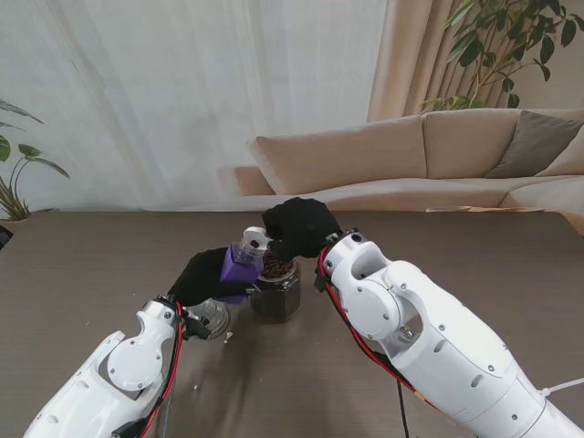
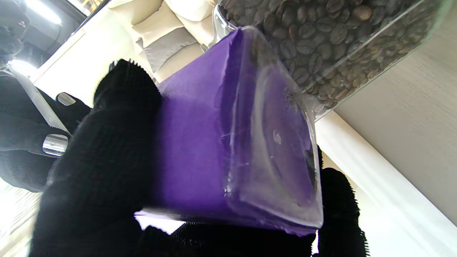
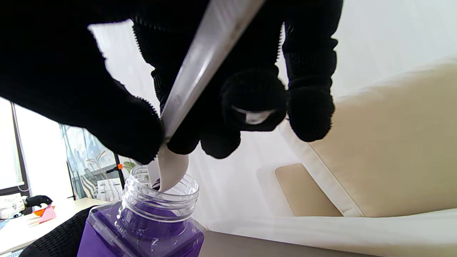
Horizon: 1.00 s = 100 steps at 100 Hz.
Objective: Portion coffee beans from the glass jar into the coffee jar
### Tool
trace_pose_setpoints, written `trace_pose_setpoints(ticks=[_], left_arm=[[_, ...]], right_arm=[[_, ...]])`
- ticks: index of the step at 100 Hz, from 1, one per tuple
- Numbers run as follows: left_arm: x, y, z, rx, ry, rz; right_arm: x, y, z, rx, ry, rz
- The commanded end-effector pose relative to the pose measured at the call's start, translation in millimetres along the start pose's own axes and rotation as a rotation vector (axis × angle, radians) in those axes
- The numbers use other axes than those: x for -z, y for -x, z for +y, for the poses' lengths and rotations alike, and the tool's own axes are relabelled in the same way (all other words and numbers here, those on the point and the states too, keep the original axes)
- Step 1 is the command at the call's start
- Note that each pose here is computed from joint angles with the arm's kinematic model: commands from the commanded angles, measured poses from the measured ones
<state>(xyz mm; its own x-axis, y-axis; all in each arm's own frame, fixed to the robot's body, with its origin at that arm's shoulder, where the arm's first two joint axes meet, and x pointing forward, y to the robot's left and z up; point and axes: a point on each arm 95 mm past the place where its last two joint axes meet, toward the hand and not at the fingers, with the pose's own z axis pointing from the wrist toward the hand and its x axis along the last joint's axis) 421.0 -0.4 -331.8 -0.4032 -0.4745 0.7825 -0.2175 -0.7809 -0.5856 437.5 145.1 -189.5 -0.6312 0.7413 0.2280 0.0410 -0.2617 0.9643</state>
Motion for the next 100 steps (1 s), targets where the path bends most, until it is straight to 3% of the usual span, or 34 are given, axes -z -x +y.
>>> trace_pose_setpoints(ticks=[1,50,100], left_arm=[[-3.7,-3.7,2.1,0.012,0.008,0.014],[-8.3,-7.7,-0.9,0.016,-0.008,0.050],[-10.2,-9.3,0.2,0.019,-0.009,0.051]], right_arm=[[2.8,-6.5,-2.8,0.010,-0.006,0.023],[5.3,-15.1,1.2,0.127,0.067,0.085],[6.7,-13.2,2.7,0.131,0.090,0.072]])
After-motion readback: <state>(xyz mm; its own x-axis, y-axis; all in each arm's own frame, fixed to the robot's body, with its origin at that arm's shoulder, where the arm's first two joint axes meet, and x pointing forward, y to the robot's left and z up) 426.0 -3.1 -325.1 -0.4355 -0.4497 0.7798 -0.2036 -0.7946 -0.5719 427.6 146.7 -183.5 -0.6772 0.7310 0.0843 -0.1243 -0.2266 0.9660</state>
